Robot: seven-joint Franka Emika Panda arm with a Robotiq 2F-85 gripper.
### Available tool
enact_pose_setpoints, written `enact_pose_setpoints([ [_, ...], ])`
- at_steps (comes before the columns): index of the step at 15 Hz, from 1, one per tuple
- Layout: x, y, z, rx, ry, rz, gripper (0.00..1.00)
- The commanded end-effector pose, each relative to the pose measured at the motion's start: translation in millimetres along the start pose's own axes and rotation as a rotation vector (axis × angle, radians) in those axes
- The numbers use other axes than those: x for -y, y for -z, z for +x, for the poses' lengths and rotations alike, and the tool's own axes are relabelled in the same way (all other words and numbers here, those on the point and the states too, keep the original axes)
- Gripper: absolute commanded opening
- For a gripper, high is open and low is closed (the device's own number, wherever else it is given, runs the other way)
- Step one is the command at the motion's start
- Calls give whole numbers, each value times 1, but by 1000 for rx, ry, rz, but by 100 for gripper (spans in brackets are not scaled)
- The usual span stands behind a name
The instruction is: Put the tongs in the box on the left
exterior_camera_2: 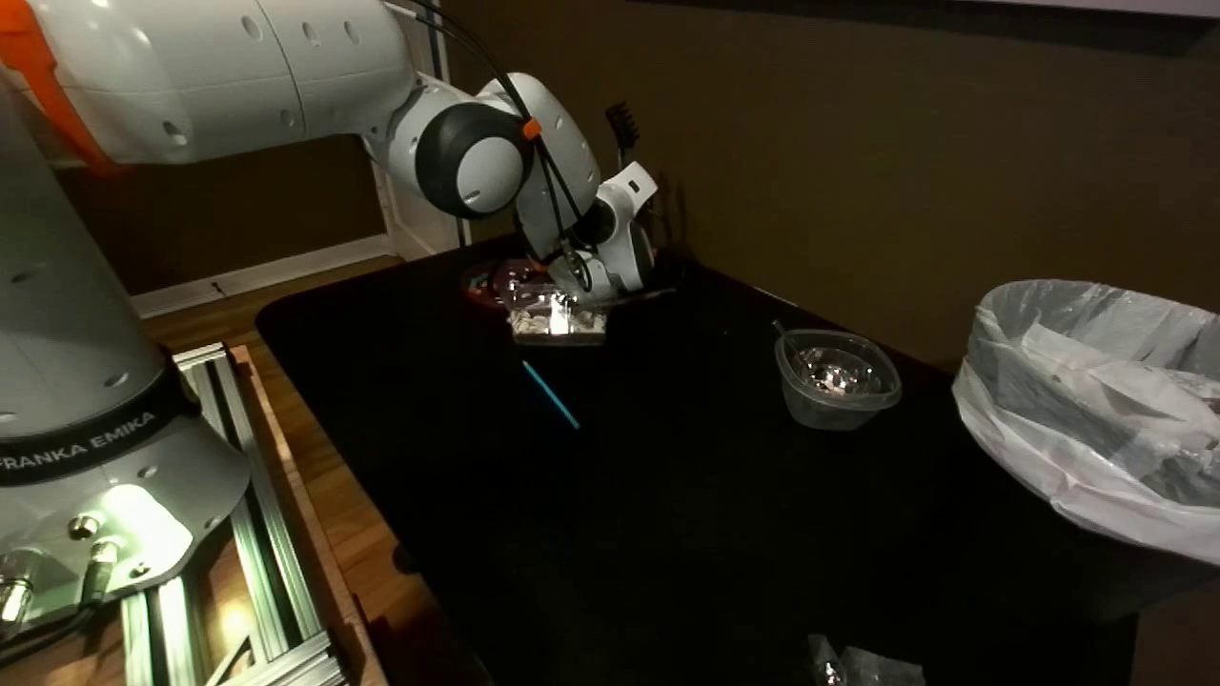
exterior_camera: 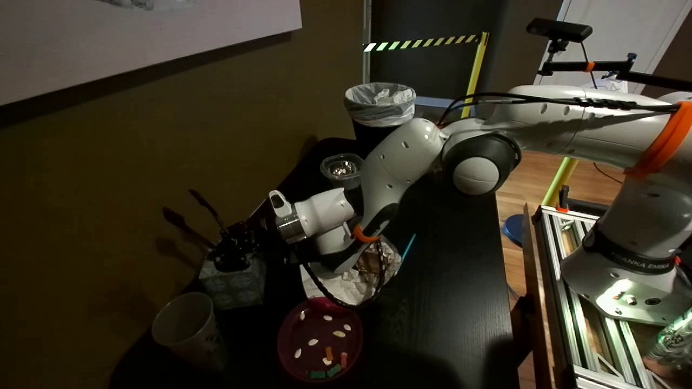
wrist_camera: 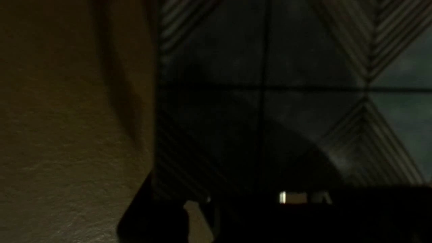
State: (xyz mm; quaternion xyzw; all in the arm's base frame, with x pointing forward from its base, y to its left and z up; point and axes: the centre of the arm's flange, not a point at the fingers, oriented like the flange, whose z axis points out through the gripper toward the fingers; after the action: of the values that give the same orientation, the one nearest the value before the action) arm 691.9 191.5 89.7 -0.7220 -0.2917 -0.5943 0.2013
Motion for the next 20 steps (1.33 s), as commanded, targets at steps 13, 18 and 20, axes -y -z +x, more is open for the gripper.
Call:
enact_pose_setpoints([
  [13,-1,-6,31,-63,-180,23,100],
  [18,-2,-2,60,-89,-221,41,100],
  [20,-4,2,74,-81,-225,63,100],
])
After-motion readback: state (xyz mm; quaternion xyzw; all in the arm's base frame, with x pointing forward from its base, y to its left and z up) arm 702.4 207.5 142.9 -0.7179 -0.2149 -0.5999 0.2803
